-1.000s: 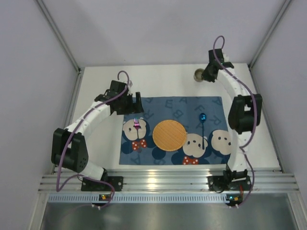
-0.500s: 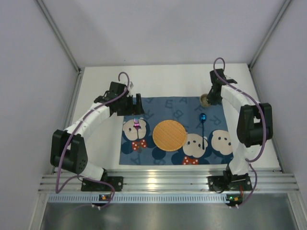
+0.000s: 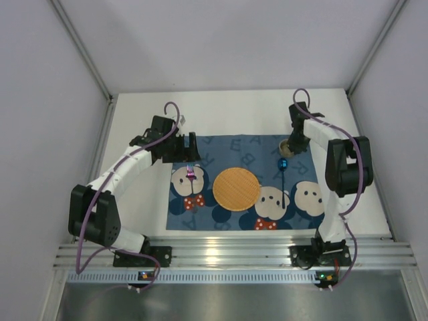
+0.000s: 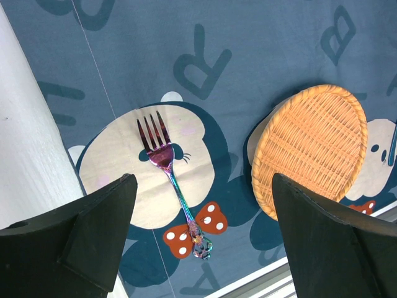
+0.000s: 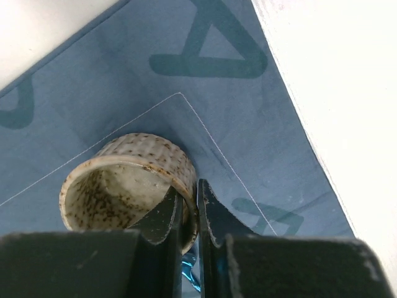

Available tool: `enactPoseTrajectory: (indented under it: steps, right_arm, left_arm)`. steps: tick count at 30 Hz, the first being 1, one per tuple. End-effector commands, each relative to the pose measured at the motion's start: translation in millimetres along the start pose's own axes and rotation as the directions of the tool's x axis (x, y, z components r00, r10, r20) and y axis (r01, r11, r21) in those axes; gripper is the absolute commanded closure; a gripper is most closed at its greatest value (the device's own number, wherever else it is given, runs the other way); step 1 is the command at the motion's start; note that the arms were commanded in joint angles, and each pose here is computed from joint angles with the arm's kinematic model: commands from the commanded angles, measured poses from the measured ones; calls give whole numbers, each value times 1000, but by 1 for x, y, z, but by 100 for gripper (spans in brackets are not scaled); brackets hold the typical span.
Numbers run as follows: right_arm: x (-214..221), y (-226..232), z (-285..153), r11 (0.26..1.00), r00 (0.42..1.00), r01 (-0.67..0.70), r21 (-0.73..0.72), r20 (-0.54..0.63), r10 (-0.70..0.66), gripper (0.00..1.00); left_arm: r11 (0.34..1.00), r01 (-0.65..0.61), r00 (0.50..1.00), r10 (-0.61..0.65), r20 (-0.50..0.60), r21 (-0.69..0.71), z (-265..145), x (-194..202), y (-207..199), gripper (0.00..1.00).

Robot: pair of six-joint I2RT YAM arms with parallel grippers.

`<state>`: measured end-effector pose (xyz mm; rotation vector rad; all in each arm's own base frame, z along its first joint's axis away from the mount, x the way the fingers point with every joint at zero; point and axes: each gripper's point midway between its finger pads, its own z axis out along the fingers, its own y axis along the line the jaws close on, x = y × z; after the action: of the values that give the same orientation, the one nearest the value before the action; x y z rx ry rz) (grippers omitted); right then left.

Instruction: Set the dinner table for one person

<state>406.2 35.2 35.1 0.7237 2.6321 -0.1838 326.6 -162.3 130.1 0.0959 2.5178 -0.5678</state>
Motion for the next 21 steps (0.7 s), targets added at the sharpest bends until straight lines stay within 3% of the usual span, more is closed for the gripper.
enactPoseTrajectory:
  steps: [1, 2, 3, 5, 6, 9, 15, 21]
  right_arm:
    - [-8, -1, 3, 1000, 1000, -12, 15, 9, 12, 100]
    - [-8, -1, 4, 1000, 1000, -11, 16, 4, 11, 100]
    - [-9, 0, 4, 1000, 1000, -10, 10, 4, 10, 94]
    - [-11, -1, 0, 1000, 1000, -14, 9, 12, 14, 78]
    - [-11, -2, -1, 1000, 1000, -13, 9, 14, 13, 63]
    - [-18, -3, -10, 1000, 999, -17, 4, 35, 17, 50]
    - [-34, -2, -37, 1000, 997, -25, -17, 68, 26, 46]
    - [-71, 2, -92, 996, 983, -22, -81, 181, 37, 45]
  left_arm:
    - [1000, -23, 998, 22, 53, 19, -9, -12, -5, 5]
    - [1000, -24, 998, 23, 57, 18, -9, -13, -5, 5]
    - [1000, -23, 998, 22, 54, 18, -8, -13, -5, 5]
    - [1000, -23, 998, 22, 53, 20, -7, -13, -5, 5]
    - [1000, -23, 998, 22, 53, 20, -7, -13, -5, 5]
    - [1000, -23, 998, 22, 53, 19, -6, -14, -5, 5]
    - [1000, -24, 998, 23, 51, 18, -2, -15, -4, 5]
    - [1000, -6, 999, 6, 44, -10, 3, -21, 2, 5]
